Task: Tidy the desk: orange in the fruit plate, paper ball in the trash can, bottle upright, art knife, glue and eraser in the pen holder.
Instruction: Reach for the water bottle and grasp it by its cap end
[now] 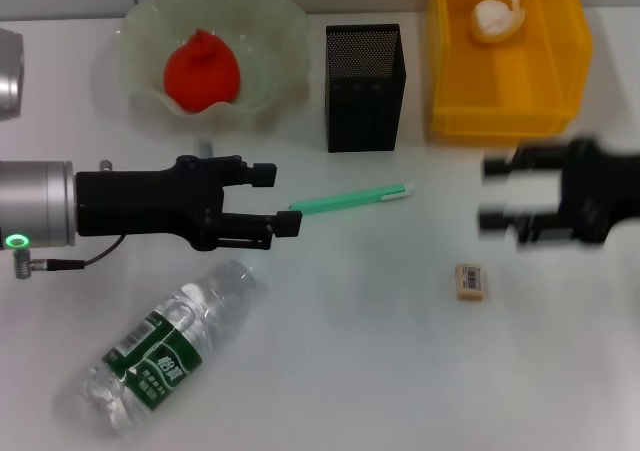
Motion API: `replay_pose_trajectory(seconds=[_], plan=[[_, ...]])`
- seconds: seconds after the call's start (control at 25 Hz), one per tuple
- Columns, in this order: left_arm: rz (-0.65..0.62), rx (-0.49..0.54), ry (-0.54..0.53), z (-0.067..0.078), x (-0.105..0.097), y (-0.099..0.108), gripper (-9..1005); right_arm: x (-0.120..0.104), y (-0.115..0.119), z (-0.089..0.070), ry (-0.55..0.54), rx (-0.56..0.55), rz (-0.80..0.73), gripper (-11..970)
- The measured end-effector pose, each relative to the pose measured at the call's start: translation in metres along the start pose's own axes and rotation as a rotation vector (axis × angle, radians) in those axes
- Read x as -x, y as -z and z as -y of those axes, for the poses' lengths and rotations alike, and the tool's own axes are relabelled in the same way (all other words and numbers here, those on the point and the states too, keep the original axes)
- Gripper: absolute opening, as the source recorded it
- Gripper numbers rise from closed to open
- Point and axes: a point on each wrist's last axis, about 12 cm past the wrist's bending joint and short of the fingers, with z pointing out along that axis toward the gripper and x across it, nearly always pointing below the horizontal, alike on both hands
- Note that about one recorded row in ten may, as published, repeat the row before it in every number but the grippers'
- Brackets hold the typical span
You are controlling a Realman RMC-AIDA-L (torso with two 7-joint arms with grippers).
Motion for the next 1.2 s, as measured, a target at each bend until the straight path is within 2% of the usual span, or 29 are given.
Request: replay_pose_trajectory(seconds=[0.2, 0.36, 0.4, 0.44, 0.56, 0.64, 0.68, 0.96, 1.2], plan=[[-0.086, 0.005, 0.059, -0.003, 0.01, 0.006, 841, -0.016, -0.019, -0.002, -0.011, 0.021, -0.141, 712], [-0.261, 0.05, 0.144, -0.007, 0.026, 0.005, 838, -0.018, -0.022, -0.002, -0.004, 0.023, -0.152, 713], [-0.321, 0.079, 0.178, -0.009, 0.034, 0.003, 837, -0.018, -0.021, -0.002, -0.003, 0.022, -0.152, 713], [-0.321, 0.079, 0.178, -0.009, 0.034, 0.003, 837, -0.018, -0.021, -0.003, -0.004, 0.021, -0.151, 713], [-0.486, 0.153, 0.264, -0.011, 0.048, -0.009, 834, -0.019, -0.019, -0.003, -0.005, 0.018, -0.149, 712], [-0.505, 0.161, 0.272, -0.011, 0.049, -0.01, 833, -0.018, -0.018, -0.002, -0.002, 0.015, -0.151, 711], [-0.566, 0.169, 0.276, -0.01, 0.054, -0.019, 832, -0.018, -0.018, -0.002, -0.002, 0.015, -0.151, 711], [-0.647, 0.181, 0.275, -0.007, 0.058, -0.033, 827, -0.018, -0.017, -0.002, 0.01, 0.017, -0.152, 712], [-0.657, 0.19, 0.268, -0.008, 0.058, -0.035, 822, -0.018, -0.017, -0.002, 0.011, 0.021, -0.148, 711]])
